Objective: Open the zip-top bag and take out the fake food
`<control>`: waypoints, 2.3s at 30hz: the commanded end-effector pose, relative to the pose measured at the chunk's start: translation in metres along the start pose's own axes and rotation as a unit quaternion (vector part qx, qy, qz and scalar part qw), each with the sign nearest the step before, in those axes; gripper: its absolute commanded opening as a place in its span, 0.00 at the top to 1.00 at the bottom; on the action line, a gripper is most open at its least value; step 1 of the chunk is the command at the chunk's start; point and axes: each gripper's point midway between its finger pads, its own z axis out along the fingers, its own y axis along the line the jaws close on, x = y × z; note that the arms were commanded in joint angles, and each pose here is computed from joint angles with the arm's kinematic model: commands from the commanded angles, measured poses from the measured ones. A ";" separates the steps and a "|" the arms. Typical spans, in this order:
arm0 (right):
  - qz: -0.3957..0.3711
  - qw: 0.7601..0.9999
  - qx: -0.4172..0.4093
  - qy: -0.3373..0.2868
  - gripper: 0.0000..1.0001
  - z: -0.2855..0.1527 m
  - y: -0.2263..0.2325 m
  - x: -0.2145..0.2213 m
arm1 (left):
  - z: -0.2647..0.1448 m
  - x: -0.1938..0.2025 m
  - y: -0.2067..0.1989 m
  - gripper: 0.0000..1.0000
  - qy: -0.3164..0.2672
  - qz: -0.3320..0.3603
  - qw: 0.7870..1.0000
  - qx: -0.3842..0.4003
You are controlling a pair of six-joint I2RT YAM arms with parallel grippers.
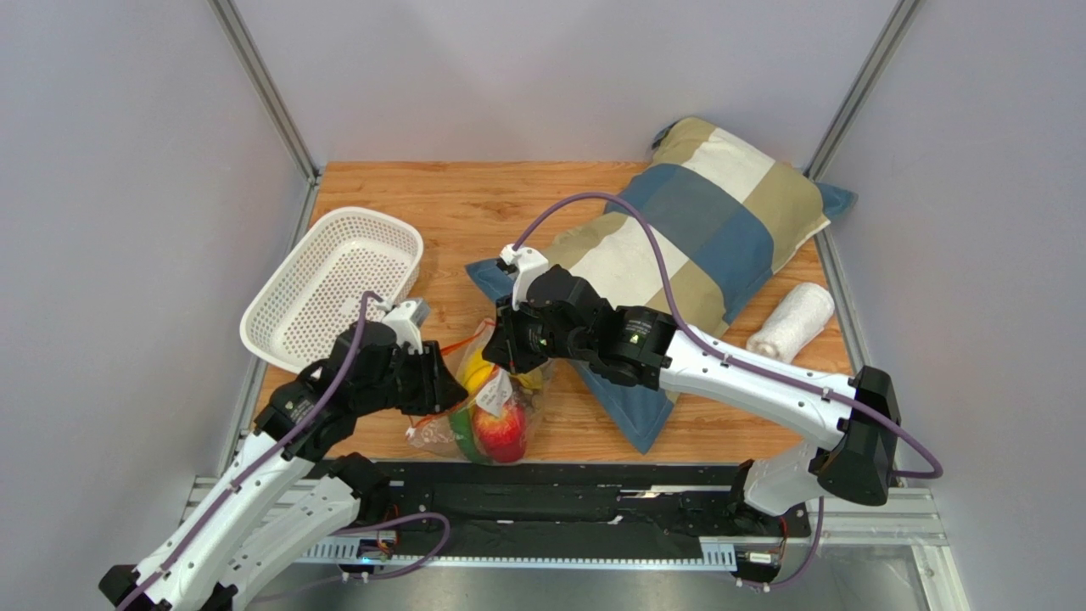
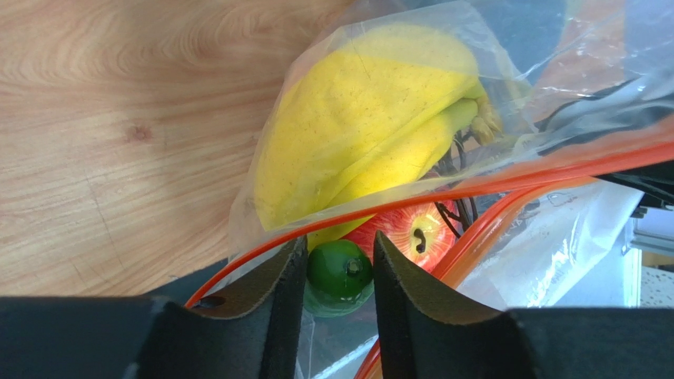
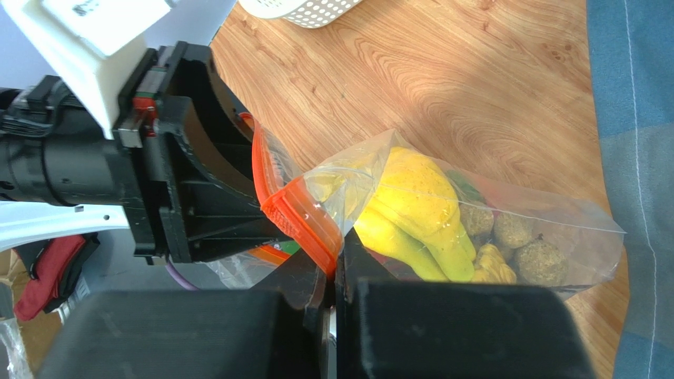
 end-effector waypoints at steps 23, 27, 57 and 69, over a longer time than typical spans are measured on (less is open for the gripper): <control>0.004 0.997 0.000 -0.074 1.00 -0.015 0.000 -0.034 | -0.065 -0.064 -0.066 1.00 -0.128 0.117 0.978 0.116; 0.001 0.998 -0.009 -0.060 1.00 -0.010 0.002 -0.027 | -0.108 -0.105 -0.067 1.00 -0.280 0.152 0.942 0.102; -0.006 0.998 0.004 -0.059 1.00 -0.020 -0.011 -0.018 | -0.074 -0.172 0.174 1.00 -0.384 -0.230 0.786 -0.427; -0.007 0.999 -0.006 -0.048 1.00 -0.013 -0.009 -0.013 | -0.069 -0.152 0.199 0.01 -0.327 -0.247 0.785 -0.465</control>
